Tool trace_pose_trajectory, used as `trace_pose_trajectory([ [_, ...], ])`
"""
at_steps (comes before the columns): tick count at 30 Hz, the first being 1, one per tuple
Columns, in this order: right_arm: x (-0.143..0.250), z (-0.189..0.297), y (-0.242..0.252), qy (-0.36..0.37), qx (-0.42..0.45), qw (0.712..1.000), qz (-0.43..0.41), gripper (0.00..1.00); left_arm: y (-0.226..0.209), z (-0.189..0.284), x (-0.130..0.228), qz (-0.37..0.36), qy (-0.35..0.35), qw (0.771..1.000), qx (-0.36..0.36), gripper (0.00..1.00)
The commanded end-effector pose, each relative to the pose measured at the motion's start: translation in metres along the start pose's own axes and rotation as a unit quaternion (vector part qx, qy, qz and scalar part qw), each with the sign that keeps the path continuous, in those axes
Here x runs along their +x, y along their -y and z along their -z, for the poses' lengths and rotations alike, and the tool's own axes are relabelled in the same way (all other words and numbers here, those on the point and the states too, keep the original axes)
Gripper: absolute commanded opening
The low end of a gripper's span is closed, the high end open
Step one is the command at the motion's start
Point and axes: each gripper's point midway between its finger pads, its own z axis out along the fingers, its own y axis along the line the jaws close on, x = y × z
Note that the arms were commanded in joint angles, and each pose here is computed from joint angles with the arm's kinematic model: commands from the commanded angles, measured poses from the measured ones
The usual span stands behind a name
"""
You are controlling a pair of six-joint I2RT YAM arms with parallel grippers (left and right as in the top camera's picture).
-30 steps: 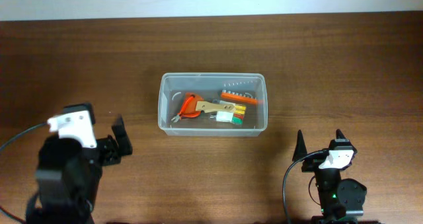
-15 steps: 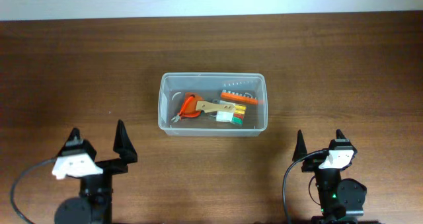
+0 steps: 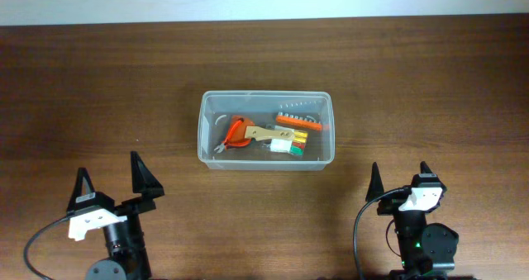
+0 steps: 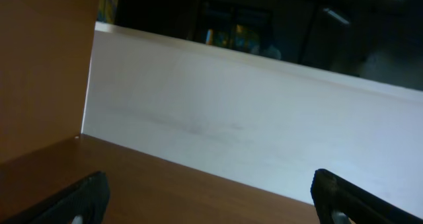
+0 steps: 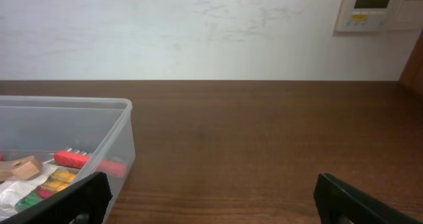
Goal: Pack container
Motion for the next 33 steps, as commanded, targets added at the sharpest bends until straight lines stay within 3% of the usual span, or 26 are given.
trace_pose_trajectory([
  [1, 0.002, 0.000, 0.003, -0.001, 0.008, 1.000, 0.003, 0.99, -0.008, 0.000, 0.018, -0.003, -0.006, 1.000, -0.013, 0.99],
  [7, 0.002, 0.000, 0.003, -0.001, 0.008, 1.000, 0.003, 0.99, -0.008, 0.002, 0.031, -0.017, 0.009, 1.000, -0.003, 0.99],
  [18, 0.002, 0.000, 0.003, -0.001, 0.008, 1.000, 0.003, 0.99, 0.022, 0.007, 0.036, -0.182, 0.046, 0.979, 0.085, 0.99],
  [33, 0.002, 0.000, 0.003, -0.001, 0.008, 1.000, 0.003, 0.99, 0.012, 0.015, 0.121, -0.226, -0.123, 0.960, 0.108, 0.99],
])
